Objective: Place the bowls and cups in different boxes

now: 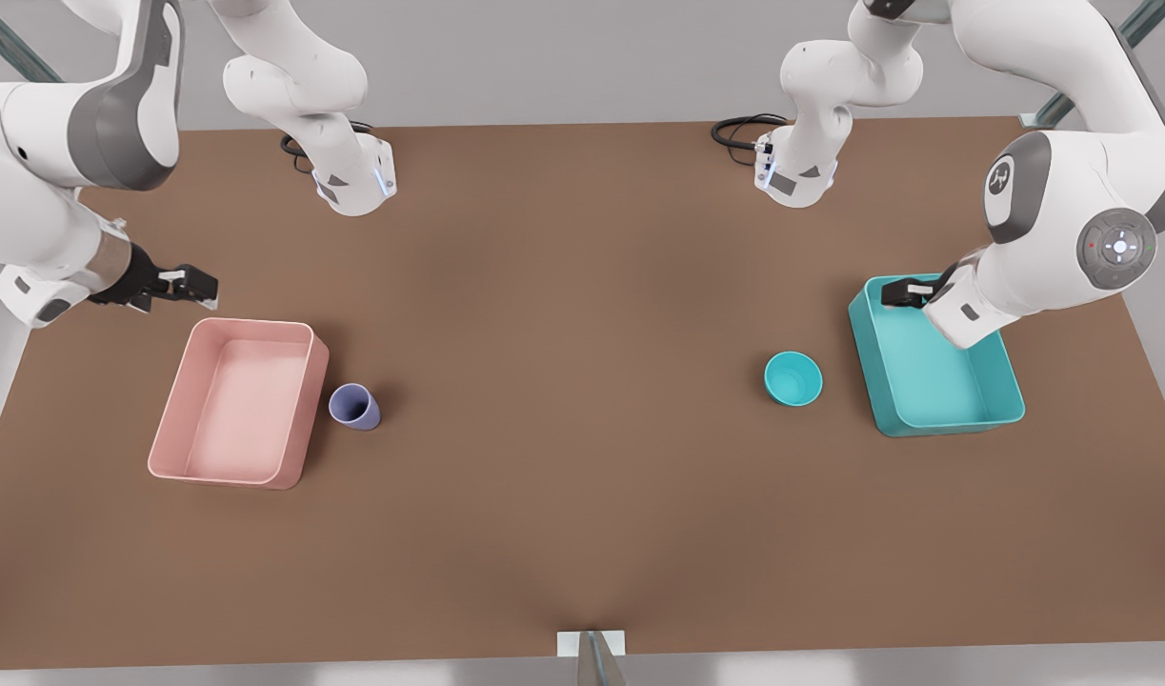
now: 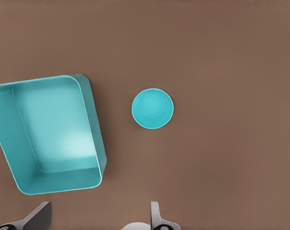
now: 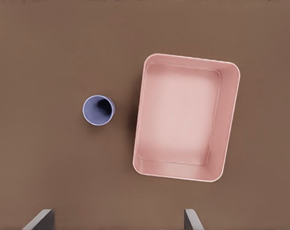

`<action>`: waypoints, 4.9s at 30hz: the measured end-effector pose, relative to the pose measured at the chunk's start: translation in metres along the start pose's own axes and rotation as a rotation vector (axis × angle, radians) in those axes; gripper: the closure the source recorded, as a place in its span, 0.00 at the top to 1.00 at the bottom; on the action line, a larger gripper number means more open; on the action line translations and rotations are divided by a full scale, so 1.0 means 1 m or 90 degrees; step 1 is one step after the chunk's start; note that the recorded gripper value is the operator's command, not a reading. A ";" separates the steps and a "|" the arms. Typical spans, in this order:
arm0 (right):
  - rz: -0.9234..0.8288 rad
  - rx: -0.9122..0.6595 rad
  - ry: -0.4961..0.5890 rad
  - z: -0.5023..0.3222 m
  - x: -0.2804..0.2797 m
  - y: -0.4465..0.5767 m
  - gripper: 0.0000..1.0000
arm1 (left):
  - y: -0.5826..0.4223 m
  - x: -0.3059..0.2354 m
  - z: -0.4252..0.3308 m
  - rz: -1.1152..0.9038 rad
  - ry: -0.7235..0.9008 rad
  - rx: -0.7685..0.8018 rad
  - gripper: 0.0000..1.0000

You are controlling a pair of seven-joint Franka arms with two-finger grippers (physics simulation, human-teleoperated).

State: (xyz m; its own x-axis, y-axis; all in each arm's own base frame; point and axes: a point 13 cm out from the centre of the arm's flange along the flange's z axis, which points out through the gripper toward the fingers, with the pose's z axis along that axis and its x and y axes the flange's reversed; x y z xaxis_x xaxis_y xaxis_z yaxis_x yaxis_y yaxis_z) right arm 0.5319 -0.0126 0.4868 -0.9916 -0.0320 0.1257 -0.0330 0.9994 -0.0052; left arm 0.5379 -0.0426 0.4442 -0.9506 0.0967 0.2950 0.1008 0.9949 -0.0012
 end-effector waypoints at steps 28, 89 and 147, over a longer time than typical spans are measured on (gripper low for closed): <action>-0.103 0.024 0.056 0.293 -0.100 0.126 1.00 | -0.104 -0.101 0.341 0.111 0.010 -0.080 1.00; -0.043 0.078 -0.093 0.171 -0.164 -0.077 0.21 | 0.028 -0.038 -0.042 -0.175 -0.136 0.001 1.00; -0.180 0.023 0.021 0.001 -0.017 0.044 1.00 | 0.033 0.011 -0.022 -0.159 -0.005 -0.005 1.00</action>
